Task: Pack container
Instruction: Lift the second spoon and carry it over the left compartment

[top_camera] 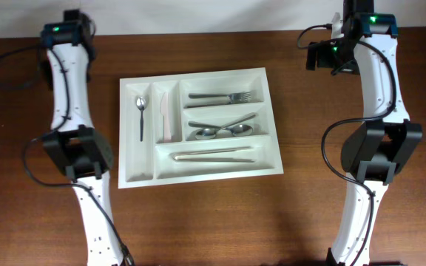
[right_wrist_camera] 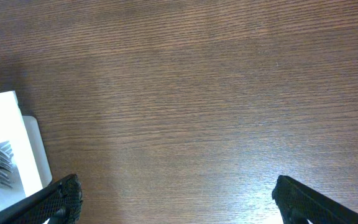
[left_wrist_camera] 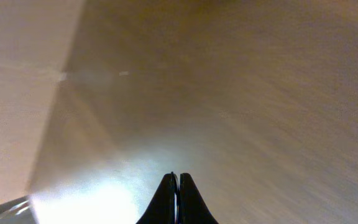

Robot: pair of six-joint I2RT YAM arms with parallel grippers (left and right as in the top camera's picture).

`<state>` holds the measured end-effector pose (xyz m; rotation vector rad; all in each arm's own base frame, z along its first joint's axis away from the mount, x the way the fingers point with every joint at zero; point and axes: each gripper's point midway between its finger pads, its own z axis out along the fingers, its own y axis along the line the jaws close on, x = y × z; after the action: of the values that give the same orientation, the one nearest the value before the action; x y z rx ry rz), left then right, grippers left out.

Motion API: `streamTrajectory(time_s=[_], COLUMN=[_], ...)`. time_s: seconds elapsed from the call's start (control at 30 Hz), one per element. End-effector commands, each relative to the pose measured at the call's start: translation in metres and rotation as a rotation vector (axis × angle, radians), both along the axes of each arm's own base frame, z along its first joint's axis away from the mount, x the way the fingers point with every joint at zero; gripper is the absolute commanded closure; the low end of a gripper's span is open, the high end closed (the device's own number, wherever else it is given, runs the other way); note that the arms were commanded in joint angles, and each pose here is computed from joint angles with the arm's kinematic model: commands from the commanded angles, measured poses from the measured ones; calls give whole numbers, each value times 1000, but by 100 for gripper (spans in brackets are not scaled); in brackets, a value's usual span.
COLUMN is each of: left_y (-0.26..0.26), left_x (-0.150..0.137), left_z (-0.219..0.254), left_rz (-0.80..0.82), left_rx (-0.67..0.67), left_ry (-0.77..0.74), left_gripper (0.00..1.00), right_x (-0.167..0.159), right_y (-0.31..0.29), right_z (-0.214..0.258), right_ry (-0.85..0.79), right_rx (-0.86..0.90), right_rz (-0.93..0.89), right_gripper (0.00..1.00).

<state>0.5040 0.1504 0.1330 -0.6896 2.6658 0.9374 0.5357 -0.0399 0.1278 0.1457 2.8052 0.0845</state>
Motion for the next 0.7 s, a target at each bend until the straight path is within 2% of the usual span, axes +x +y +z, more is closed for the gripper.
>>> streamTrajectory(time_s=[0.0,0.1,0.37,0.57,0.67], left_y=[-58,-98,-181,-186,-188], left_x=[13,19,26,21,18], left_z=[7,3,2,-14,-30], left_rz=[-30,-40,-111,-40,-10], left_rx=[-139,-192,-217,-224,-268], left_ry=[-101,-138,-202,-200,-168], left_gripper=[98,98,98,98,98], right_x=[0,0,0,0,0], right_y=[-4,-4,-3,-4,-4], right_z=[2,2,2,2,2], right_ry=[-6,-6,-6,-6,-6], right_rx=[2,2,2,2,2], right_rz=[-1,-1,-1,-1,-1], right_gripper=[1,1,1,1,1])
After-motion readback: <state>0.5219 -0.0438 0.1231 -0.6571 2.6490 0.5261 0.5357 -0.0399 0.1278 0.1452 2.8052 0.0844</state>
